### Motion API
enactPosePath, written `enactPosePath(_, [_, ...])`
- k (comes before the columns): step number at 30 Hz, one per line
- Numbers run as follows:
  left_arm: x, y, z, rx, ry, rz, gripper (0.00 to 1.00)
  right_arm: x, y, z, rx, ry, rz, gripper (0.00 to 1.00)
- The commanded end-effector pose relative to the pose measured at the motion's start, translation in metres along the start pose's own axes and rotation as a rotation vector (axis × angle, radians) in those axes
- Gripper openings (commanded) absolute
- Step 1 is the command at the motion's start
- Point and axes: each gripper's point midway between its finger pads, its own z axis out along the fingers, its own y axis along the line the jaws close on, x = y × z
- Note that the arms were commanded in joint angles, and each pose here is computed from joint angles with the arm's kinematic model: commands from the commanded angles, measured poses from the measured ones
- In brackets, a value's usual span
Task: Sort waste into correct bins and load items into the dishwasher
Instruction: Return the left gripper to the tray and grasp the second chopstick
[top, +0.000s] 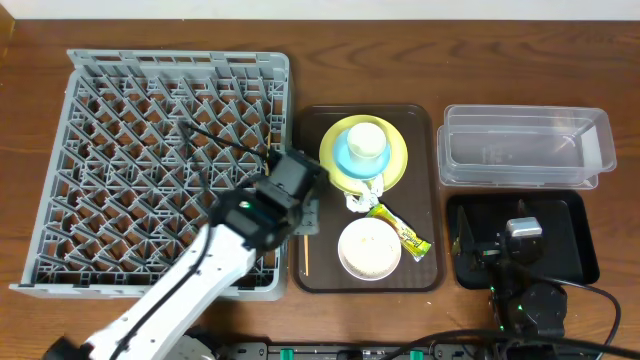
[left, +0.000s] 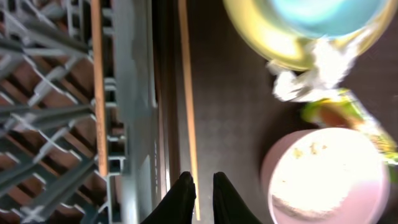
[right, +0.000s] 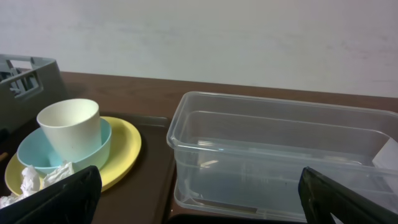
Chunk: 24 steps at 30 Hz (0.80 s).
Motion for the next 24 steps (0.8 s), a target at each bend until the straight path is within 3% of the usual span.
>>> enactPosePath(1, [0.010, 0.004, 0.023, -0.102, 0.006, -0.016, 0.15, 0.001, 0.003, 0.000, -0.016, 0.004, -0.003, 0.99])
enactPosePath(7, [0.019, -0.008, 0.058, -0.163, 0.021, 0.061, 0.17, 0.001, 0.003, 0.000, -0.016, 0.004, -0.004, 0.99])
enactPosePath(8, [0.019, -0.007, 0.062, -0.183, 0.019, 0.066, 0.21, 0.001, 0.003, 0.000, -0.016, 0.004, -0.004, 0.99])
enactPosePath(14, [0.018, 0.017, 0.082, -0.343, -0.014, 0.011, 0.27, 0.001, 0.003, 0.000, -0.016, 0.004, -0.004, 0.99])
enactPosePath(24, [0.025, 0.017, 0.104, -0.360, 0.017, 0.020, 0.27, 0.001, 0.003, 0.000, -0.016, 0.004, -0.004, 0.99])
